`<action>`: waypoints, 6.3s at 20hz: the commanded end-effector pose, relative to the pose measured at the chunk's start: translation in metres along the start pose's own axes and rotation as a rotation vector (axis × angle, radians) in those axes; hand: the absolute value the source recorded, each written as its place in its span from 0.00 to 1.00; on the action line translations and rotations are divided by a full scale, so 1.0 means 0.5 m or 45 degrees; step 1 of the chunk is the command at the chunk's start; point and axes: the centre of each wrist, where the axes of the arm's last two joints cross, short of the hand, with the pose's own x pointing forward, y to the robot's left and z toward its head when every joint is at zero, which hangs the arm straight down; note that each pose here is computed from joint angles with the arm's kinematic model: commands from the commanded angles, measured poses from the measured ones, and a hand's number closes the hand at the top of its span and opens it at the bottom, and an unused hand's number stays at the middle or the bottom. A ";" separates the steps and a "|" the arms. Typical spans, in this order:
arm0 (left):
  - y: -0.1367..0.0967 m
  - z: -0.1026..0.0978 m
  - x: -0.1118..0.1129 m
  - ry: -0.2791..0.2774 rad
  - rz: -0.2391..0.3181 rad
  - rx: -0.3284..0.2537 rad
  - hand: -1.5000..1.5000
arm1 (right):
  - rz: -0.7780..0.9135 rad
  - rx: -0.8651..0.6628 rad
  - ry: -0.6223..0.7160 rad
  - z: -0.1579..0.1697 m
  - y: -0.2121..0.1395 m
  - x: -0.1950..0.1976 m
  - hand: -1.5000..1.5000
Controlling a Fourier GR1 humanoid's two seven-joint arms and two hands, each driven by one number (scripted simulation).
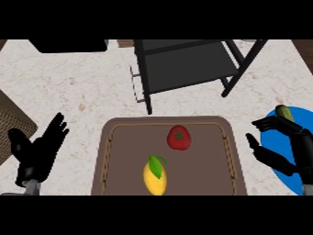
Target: Pick the lemon from the tray and place it in the tiered shelf
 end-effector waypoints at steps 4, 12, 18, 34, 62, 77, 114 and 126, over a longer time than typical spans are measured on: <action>0.010 -0.035 0.018 0.074 -0.026 -0.013 0.50 | -0.052 0.145 -0.056 0.122 -0.001 0.036 0.00; 0.001 -0.043 -0.006 0.105 -0.019 -0.046 0.50 | 0.069 0.454 -0.026 0.155 0.002 0.194 0.00; 0.024 -0.047 0.023 0.105 -0.050 -0.044 0.50 | 0.249 0.511 0.111 0.155 0.030 0.288 0.00; -0.010 -0.054 0.013 0.096 -0.045 -0.052 0.50 | 0.561 0.453 0.384 0.091 0.261 0.410 0.00; 0.002 -0.025 0.001 0.074 -0.029 -0.047 0.50 | 0.837 0.346 0.560 0.097 0.431 0.310 0.00; 0.024 -0.010 -0.025 0.085 -0.022 -0.044 0.50 | 0.805 0.313 0.487 0.072 0.450 0.238 0.00; 0.000 -0.033 -0.002 0.115 -0.020 -0.023 0.50 | 0.540 0.284 -0.356 0.074 0.250 0.507 1.00; -0.022 -0.038 0.002 0.086 -0.013 -0.039 0.50 | 0.470 0.051 -0.270 -0.019 0.119 0.693 1.00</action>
